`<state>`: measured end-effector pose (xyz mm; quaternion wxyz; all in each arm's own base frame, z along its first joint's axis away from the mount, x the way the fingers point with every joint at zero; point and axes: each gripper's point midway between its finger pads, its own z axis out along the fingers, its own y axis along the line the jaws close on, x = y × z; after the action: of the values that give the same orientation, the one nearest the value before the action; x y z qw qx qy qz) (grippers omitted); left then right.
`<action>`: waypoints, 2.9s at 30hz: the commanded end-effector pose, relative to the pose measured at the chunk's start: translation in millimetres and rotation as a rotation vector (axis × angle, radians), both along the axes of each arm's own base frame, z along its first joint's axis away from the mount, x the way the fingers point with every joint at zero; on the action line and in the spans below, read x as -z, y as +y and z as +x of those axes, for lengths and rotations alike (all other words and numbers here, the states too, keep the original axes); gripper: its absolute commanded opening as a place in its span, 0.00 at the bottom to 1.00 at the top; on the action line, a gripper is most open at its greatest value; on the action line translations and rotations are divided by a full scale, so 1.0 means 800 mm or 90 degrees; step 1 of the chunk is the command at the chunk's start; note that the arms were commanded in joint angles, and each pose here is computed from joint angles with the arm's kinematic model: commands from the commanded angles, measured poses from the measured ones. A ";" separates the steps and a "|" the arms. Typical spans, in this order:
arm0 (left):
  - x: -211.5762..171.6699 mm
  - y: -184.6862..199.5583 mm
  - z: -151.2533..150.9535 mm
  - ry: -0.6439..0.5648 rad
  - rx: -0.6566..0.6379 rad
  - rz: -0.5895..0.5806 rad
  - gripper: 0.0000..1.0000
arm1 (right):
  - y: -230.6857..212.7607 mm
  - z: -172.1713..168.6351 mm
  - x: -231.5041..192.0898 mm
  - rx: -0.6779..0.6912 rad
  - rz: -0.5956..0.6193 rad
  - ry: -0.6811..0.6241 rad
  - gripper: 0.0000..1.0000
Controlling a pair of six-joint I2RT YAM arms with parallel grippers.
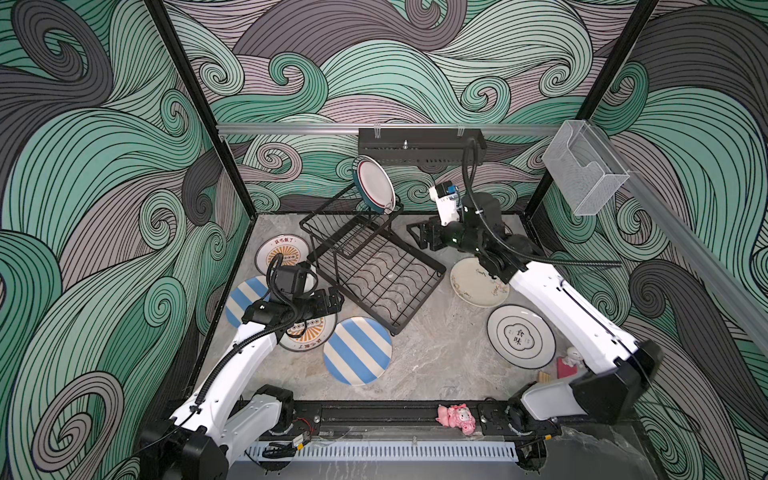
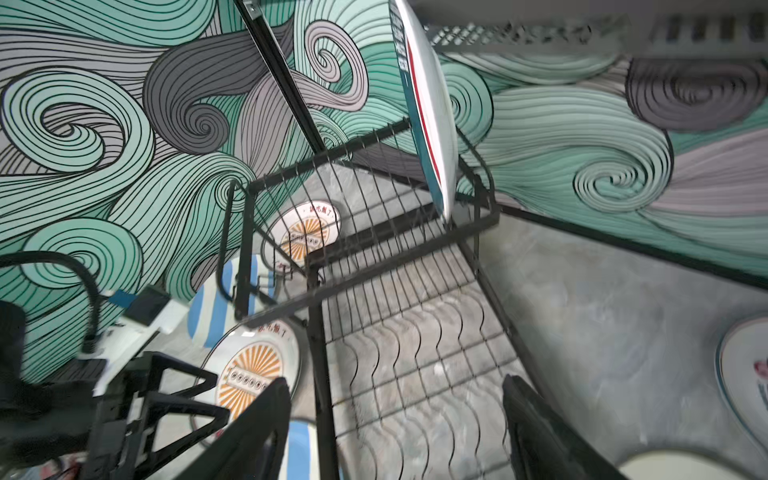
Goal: Load the plates into the dish rack
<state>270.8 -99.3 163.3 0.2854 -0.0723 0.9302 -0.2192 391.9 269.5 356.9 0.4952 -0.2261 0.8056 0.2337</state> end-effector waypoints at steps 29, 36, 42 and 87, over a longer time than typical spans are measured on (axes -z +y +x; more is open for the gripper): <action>0.007 0.029 0.038 0.005 0.038 0.045 0.99 | 0.096 0.190 0.011 -0.063 -0.130 -0.159 0.40; 0.007 0.031 0.038 0.003 0.035 0.045 0.99 | 0.096 0.196 0.011 -0.049 -0.134 -0.163 0.26; 0.007 0.031 0.038 0.002 0.035 0.045 0.98 | 0.097 0.192 0.001 -0.042 -0.136 -0.177 0.11; 0.006 0.031 0.038 0.000 0.038 0.043 0.99 | 0.070 0.178 -0.127 0.093 -0.102 -0.397 0.00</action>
<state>300.5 -73.9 156.8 0.2761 -0.0446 0.9405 -0.1929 540.0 337.4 406.6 0.6551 -0.2948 0.6926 0.0650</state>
